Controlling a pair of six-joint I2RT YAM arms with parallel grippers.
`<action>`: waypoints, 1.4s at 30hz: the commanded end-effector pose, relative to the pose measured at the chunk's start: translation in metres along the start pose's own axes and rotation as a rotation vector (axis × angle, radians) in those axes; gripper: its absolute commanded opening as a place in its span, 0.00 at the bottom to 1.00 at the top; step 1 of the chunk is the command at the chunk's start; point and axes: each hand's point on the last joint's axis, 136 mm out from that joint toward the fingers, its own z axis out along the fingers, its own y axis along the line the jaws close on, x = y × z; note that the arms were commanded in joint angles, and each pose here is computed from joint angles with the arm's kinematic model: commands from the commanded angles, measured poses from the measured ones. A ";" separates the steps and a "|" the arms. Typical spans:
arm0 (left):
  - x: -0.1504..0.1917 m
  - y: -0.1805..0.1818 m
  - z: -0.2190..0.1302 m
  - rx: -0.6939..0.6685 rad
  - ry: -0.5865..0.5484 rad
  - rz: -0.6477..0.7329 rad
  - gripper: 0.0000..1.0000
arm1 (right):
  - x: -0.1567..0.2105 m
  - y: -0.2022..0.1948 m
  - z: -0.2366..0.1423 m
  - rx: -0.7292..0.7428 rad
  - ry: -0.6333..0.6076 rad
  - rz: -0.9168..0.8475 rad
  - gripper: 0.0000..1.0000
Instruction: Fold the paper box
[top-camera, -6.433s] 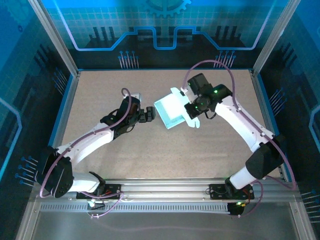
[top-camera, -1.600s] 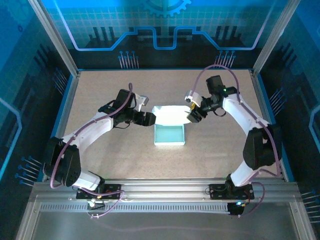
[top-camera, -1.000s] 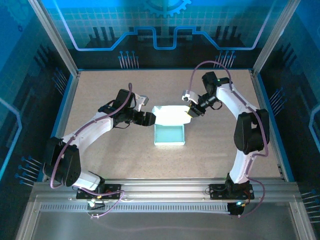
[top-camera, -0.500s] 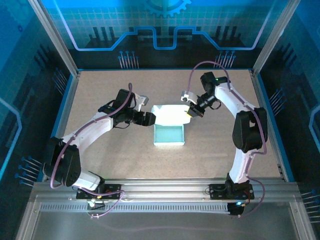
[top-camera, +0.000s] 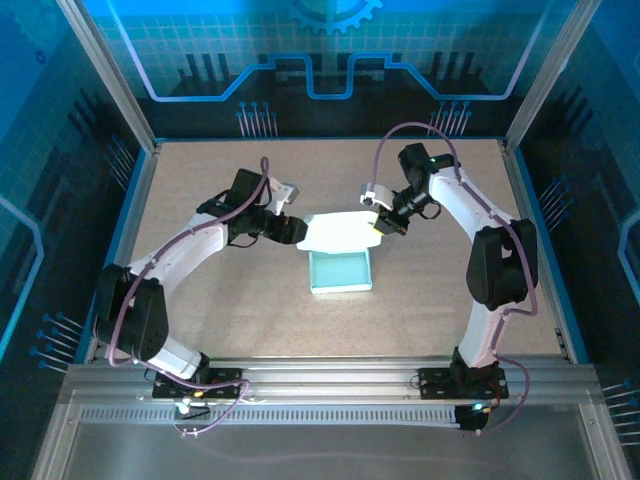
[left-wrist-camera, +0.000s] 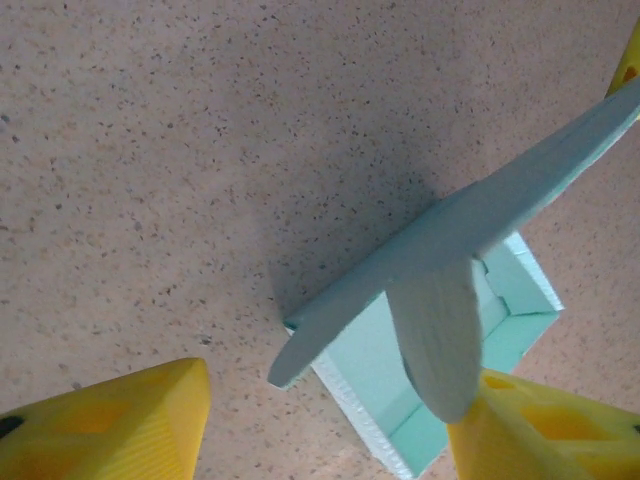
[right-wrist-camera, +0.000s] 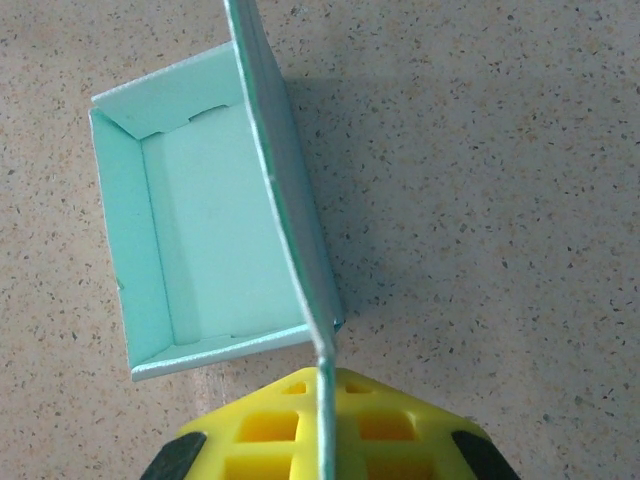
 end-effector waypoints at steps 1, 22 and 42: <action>0.003 -0.010 0.000 0.079 0.047 0.124 0.62 | -0.004 0.009 -0.008 -0.003 -0.001 -0.026 0.00; 0.003 -0.004 0.019 0.102 0.097 0.238 0.19 | -0.010 0.004 -0.010 -0.003 -0.014 -0.016 0.00; -0.031 -0.027 0.014 0.046 -0.124 0.035 0.06 | -0.032 -0.006 -0.013 0.245 -0.030 0.210 0.00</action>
